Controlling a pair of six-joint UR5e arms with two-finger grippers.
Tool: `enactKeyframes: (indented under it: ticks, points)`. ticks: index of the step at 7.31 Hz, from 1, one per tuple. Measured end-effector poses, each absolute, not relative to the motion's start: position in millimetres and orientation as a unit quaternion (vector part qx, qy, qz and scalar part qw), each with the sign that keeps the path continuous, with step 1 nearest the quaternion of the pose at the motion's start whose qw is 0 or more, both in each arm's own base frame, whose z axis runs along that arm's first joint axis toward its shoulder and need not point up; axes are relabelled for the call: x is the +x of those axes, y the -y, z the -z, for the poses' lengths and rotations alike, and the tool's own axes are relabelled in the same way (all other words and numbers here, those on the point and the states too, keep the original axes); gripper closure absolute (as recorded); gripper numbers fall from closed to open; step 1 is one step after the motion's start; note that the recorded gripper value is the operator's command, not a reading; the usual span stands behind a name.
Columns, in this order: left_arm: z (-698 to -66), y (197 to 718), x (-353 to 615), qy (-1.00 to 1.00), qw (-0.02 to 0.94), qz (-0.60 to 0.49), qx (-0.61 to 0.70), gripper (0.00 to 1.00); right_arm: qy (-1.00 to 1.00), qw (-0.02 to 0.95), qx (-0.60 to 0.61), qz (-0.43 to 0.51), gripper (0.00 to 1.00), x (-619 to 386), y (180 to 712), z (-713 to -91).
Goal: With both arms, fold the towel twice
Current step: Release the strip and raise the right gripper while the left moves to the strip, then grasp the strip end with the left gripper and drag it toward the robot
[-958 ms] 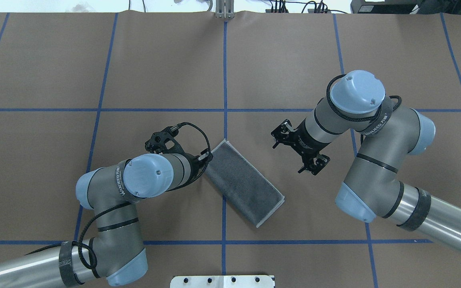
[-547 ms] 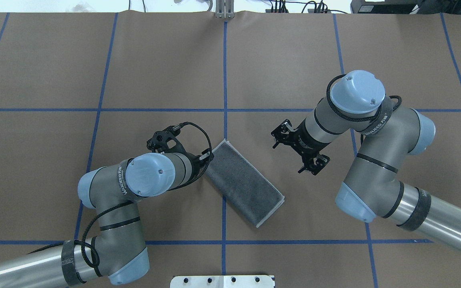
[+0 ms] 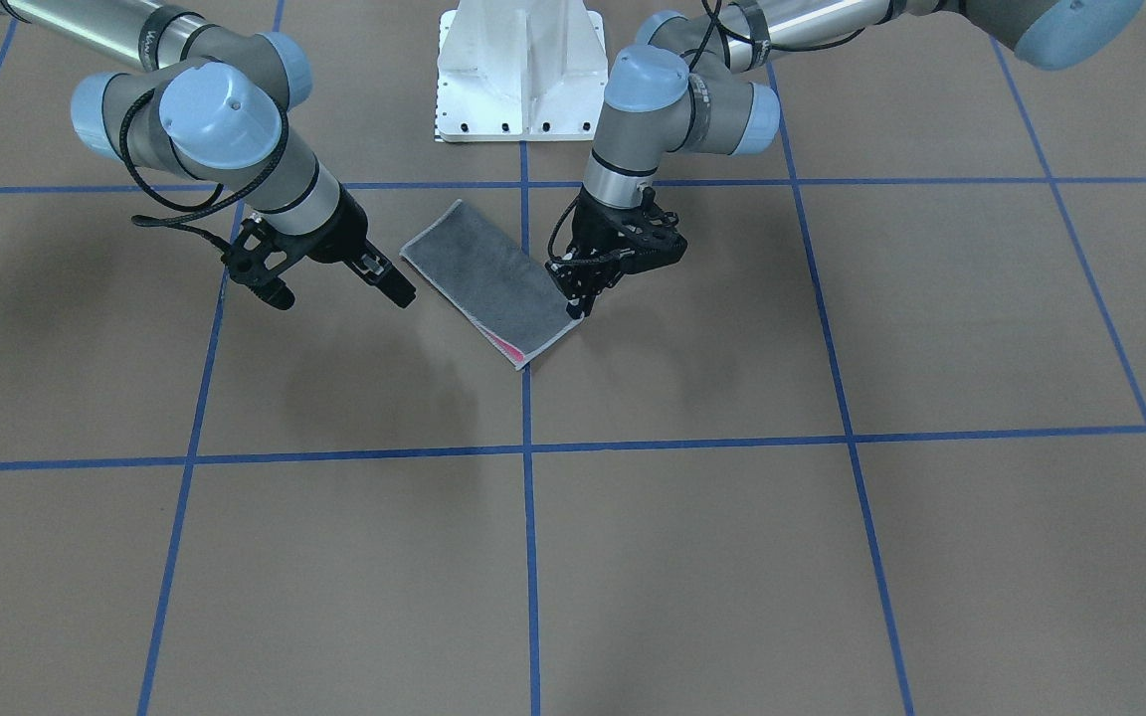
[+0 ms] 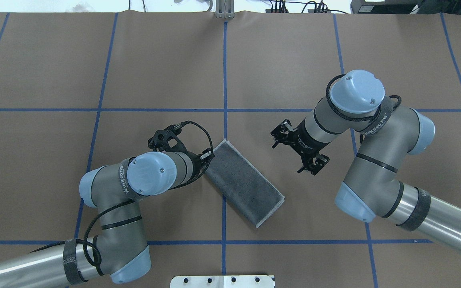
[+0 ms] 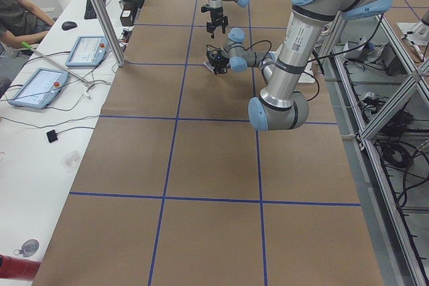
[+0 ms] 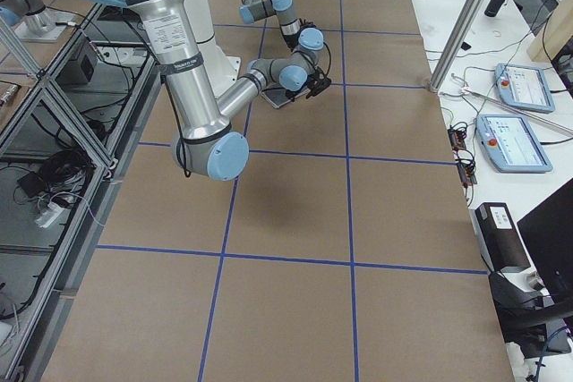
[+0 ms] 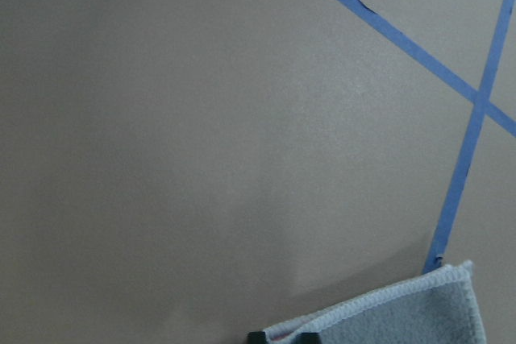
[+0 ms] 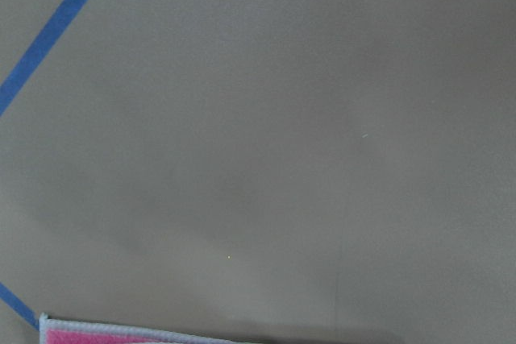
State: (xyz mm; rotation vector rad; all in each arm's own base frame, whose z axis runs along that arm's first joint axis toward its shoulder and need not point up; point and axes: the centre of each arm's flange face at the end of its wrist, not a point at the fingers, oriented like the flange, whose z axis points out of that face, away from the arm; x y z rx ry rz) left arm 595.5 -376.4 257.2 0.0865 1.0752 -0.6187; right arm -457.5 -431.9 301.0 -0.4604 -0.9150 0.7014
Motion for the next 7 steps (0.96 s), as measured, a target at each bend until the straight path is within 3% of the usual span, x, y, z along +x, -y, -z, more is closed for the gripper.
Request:
enactKeyframes:
  ticks: [1,2,5,7]
  points:
    - [-257.6,377.4,595.2,-0.503,0.813,0.291,0.041,0.53,0.429,0.813,-0.216,-0.329,0.0,-457.6,432.0,-300.4]
    - [-258.8,378.6,595.1,-0.502,0.813,0.291,0.041,0.48,0.429,0.813,-0.215,-0.329,0.0,-457.8,432.0,-299.8]
    - [-264.2,381.3,597.9,-0.497,0.816,0.291,0.043,0.63,0.43,0.813,-0.215,-0.328,0.0,-458.3,431.7,-299.0]
    - [-264.2,381.4,598.7,-0.496,0.82,0.282,0.048,0.81,0.43,0.813,-0.215,-0.328,0.0,-458.1,431.9,-299.3]
